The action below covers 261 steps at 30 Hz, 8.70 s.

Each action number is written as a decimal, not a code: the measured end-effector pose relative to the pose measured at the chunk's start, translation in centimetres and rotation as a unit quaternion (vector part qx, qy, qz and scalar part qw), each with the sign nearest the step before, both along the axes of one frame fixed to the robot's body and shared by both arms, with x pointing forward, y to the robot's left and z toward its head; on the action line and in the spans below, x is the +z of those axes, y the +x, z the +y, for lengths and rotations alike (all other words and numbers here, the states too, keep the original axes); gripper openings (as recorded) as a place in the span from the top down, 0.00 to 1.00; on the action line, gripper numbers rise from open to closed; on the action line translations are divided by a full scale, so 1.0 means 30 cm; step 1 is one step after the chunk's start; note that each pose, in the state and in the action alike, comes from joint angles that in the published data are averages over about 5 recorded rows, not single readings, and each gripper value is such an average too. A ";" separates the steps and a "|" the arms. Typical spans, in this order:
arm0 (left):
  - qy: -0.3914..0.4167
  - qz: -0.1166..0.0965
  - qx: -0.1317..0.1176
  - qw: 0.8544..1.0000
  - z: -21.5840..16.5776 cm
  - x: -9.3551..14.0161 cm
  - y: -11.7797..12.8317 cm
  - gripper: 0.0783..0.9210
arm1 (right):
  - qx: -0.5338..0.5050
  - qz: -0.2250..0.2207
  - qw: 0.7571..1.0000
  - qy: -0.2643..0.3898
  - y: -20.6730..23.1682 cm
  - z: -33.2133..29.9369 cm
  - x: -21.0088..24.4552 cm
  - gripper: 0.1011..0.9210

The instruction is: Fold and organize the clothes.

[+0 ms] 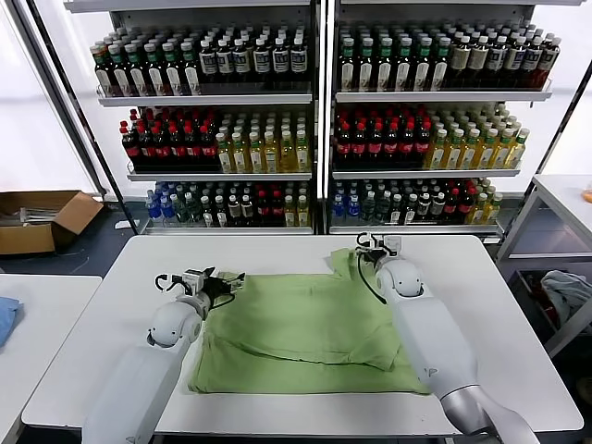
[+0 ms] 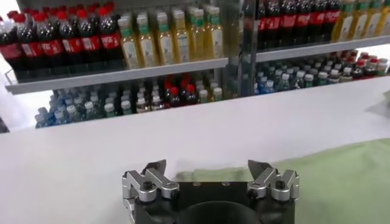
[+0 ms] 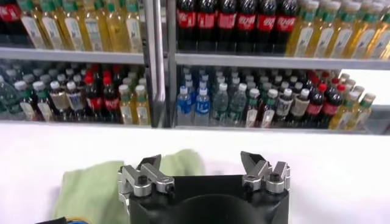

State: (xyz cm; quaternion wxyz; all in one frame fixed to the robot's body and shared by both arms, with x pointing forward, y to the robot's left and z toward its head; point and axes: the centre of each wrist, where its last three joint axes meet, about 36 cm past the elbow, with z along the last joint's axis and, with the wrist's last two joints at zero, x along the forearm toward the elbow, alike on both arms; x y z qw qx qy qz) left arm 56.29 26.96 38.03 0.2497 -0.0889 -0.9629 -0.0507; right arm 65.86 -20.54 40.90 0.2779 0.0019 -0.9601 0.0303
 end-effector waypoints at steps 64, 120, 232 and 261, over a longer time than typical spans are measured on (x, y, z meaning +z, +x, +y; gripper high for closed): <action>-0.019 -0.115 -0.011 0.993 -0.019 0.072 -0.284 0.99 | -0.001 -0.131 0.991 0.029 -0.474 0.058 0.066 0.99; 0.006 -0.070 -0.003 0.998 -0.021 -0.017 -0.707 0.99 | -0.068 -0.056 0.996 -0.010 -1.117 0.014 -0.025 0.99; 0.061 -0.118 0.043 0.990 0.127 0.250 -0.671 0.97 | -0.095 -0.204 0.974 0.006 -1.184 -0.024 0.215 0.12; -0.023 -0.060 -0.068 0.996 -0.317 -0.025 -0.640 0.58 | -0.102 -0.185 0.977 0.001 -1.209 -0.031 0.144 0.12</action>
